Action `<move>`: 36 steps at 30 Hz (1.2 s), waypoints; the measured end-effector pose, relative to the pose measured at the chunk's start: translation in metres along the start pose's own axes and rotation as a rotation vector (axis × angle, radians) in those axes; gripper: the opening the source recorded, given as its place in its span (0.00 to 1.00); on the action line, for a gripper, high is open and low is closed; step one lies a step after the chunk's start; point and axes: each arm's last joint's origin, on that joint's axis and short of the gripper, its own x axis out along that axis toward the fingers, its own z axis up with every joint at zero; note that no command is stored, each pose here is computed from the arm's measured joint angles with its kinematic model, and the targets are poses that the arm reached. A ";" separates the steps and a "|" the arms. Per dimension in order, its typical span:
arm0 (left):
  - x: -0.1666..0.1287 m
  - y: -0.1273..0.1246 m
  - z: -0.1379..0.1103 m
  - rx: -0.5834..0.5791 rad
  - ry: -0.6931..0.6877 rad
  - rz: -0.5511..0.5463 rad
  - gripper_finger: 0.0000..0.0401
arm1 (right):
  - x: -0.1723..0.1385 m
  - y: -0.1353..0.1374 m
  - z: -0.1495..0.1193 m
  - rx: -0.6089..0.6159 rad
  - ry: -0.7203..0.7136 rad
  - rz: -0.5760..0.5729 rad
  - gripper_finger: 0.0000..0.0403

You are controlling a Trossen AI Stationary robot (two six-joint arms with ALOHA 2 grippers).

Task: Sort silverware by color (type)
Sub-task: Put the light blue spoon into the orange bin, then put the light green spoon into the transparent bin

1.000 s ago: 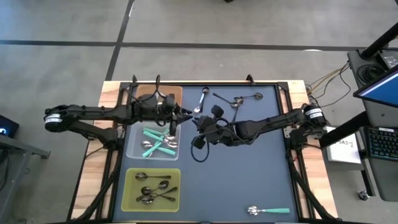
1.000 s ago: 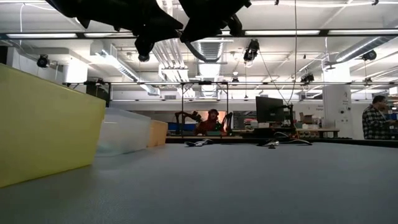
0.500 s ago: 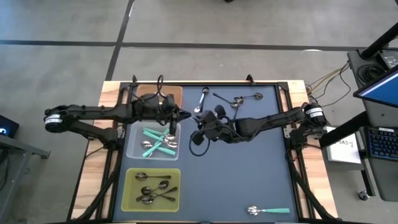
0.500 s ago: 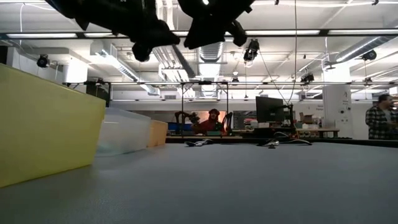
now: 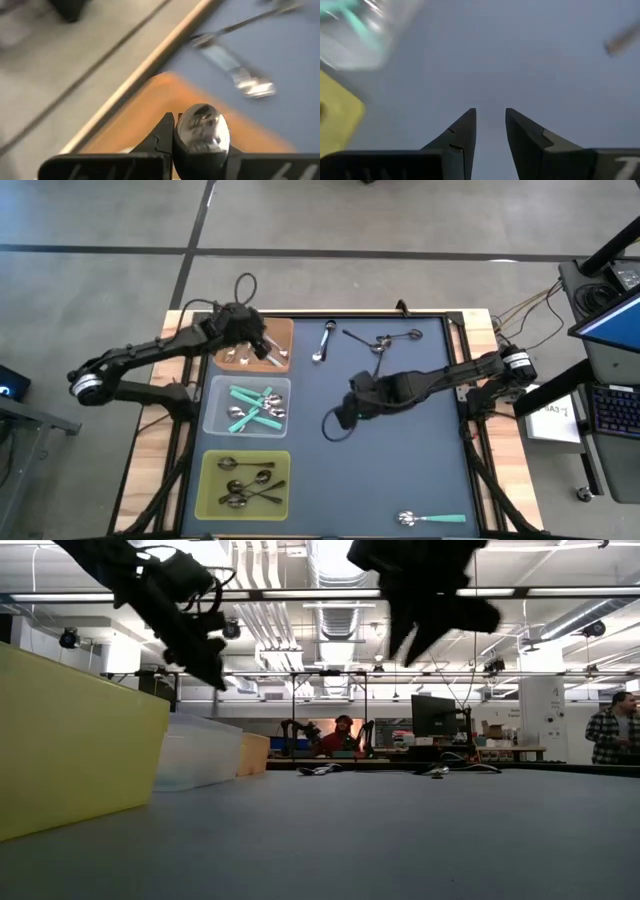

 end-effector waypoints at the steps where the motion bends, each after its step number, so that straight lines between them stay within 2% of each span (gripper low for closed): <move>1: 0.001 0.006 -0.003 -0.002 0.025 0.045 0.00 | 0.000 -0.002 -0.005 0.018 0.026 -0.028 0.23; 3: 0.002 0.017 -0.007 -0.014 0.072 0.102 0.01 | -0.001 -0.004 -0.014 0.055 0.052 -0.070 0.22; 7: 0.007 0.030 -0.015 -0.013 0.144 0.141 0.06 | -0.004 -0.006 -0.024 0.115 0.065 -0.112 0.22; 10: 0.010 0.034 -0.017 0.024 0.162 0.147 0.12 | -0.006 -0.004 -0.030 0.137 0.083 -0.112 0.23; 14: 0.011 0.034 -0.018 0.049 0.172 0.137 0.21 | -0.009 0.000 -0.043 0.161 0.204 -0.082 0.26; 18: 0.010 0.030 -0.018 0.002 0.163 -0.003 0.30 | -0.016 0.005 -0.063 0.170 0.420 -0.045 0.28; 21: 0.007 0.025 -0.010 -0.074 0.097 -0.210 0.34 | -0.023 0.009 -0.082 0.125 0.555 -0.025 0.29; 23: 0.006 0.023 -0.004 -0.101 0.041 -0.318 0.35 | -0.028 0.011 -0.094 0.066 0.584 -0.016 0.29; 25: 0.006 0.023 0.002 -0.125 -0.019 -0.341 0.35 | -0.033 0.012 -0.106 0.016 0.597 -0.012 0.29; 27: 0.006 0.025 0.006 -0.142 -0.053 -0.314 0.35 | -0.037 0.013 -0.117 -0.018 0.607 -0.011 0.29; 31: 0.006 0.026 0.006 -0.167 -0.053 -0.277 0.35 | -0.045 0.013 -0.139 -0.024 0.625 -0.025 0.29; 33: 0.006 0.025 0.005 -0.195 -0.040 -0.298 0.35 | -0.051 0.013 -0.151 -0.032 0.636 -0.024 0.29; 36: 0.005 0.023 0.006 -0.258 -0.040 -0.384 0.35 | -0.059 0.016 -0.170 -0.079 0.682 0.022 0.29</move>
